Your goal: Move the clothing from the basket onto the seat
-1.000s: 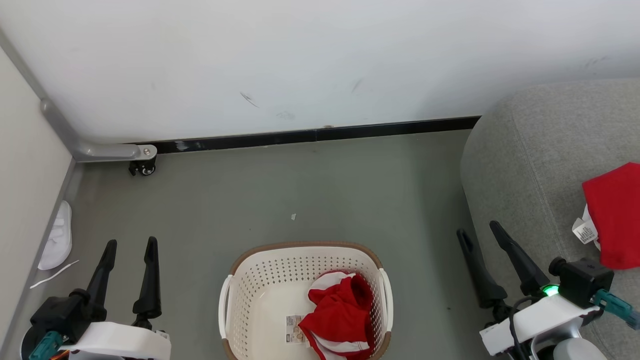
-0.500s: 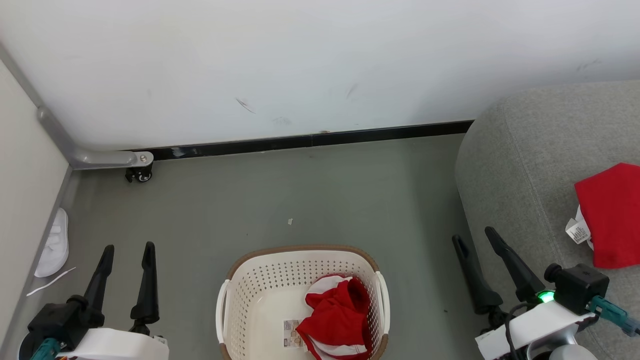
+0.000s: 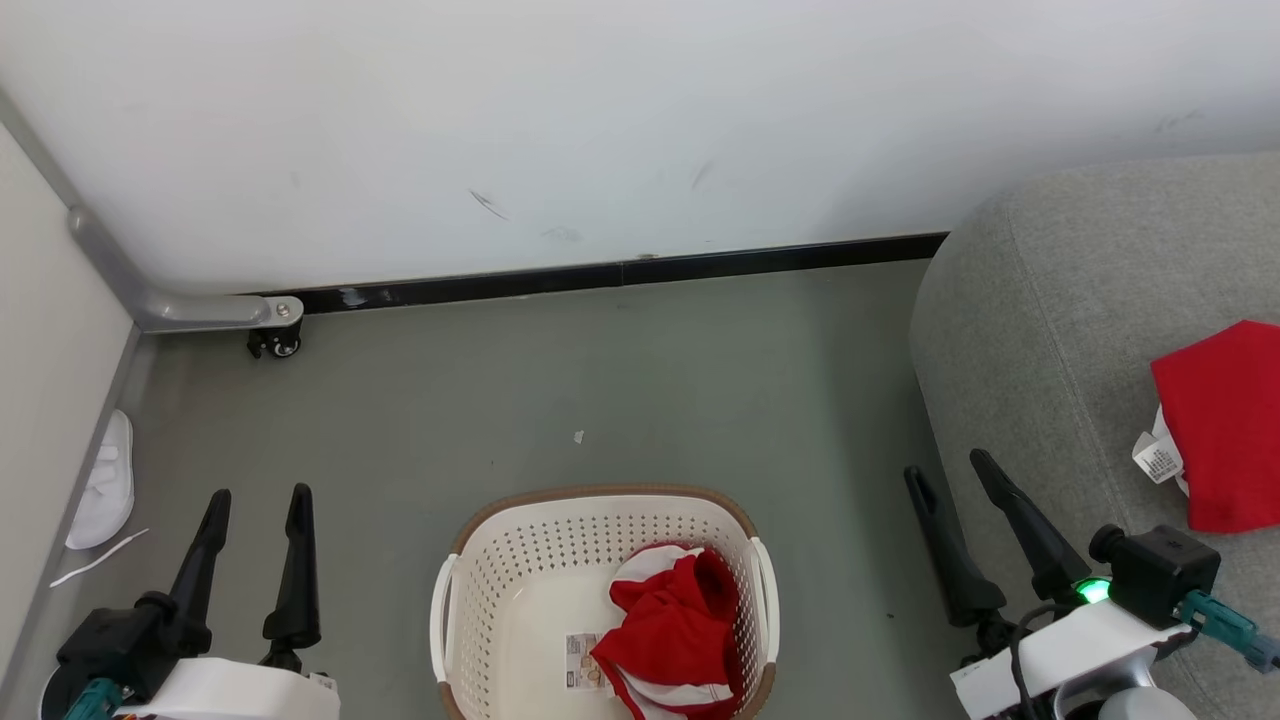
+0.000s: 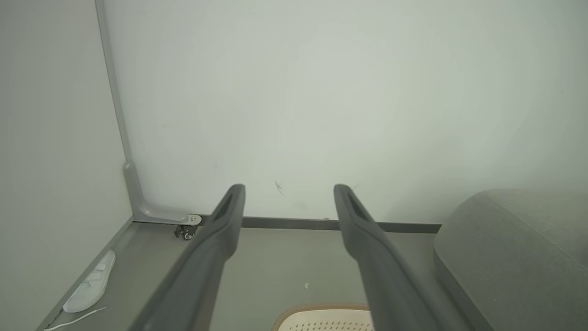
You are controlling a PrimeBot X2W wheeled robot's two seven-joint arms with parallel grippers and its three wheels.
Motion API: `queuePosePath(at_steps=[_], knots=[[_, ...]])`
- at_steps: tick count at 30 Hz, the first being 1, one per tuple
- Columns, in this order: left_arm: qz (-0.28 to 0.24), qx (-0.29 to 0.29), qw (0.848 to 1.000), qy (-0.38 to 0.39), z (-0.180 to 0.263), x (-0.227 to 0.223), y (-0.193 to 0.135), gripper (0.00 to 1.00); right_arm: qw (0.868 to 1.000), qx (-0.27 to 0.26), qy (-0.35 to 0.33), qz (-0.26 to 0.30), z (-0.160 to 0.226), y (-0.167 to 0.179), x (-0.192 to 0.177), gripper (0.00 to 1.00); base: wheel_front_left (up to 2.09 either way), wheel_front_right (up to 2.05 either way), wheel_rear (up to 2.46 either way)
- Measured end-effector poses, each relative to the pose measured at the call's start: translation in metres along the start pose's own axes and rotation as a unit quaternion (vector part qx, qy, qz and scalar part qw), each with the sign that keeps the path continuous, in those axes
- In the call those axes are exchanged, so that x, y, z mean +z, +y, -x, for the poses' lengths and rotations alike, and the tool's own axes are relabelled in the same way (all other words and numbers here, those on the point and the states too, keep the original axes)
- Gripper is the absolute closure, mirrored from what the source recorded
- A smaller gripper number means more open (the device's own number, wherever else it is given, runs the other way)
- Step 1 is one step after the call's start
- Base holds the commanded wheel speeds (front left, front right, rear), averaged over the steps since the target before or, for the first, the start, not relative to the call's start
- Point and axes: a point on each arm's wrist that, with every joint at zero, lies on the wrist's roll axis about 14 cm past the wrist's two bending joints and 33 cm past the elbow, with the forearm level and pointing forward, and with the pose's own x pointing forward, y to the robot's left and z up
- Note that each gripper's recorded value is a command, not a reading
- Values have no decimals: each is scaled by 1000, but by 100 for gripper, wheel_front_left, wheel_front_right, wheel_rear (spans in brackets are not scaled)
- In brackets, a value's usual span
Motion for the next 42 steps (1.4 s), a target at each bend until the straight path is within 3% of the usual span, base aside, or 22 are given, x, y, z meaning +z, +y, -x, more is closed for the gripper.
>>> queuePosePath(at_steps=[29,42], knots=[[-15,-11,999,50,-7,-36,-2,0,999,-38,12,23,-1,-27,-8,0,0,0,0],[-12,-44,996,80,-20,-62,-21,0,998,-51,33,19,-3,-35,-24,0,0,0,0]])
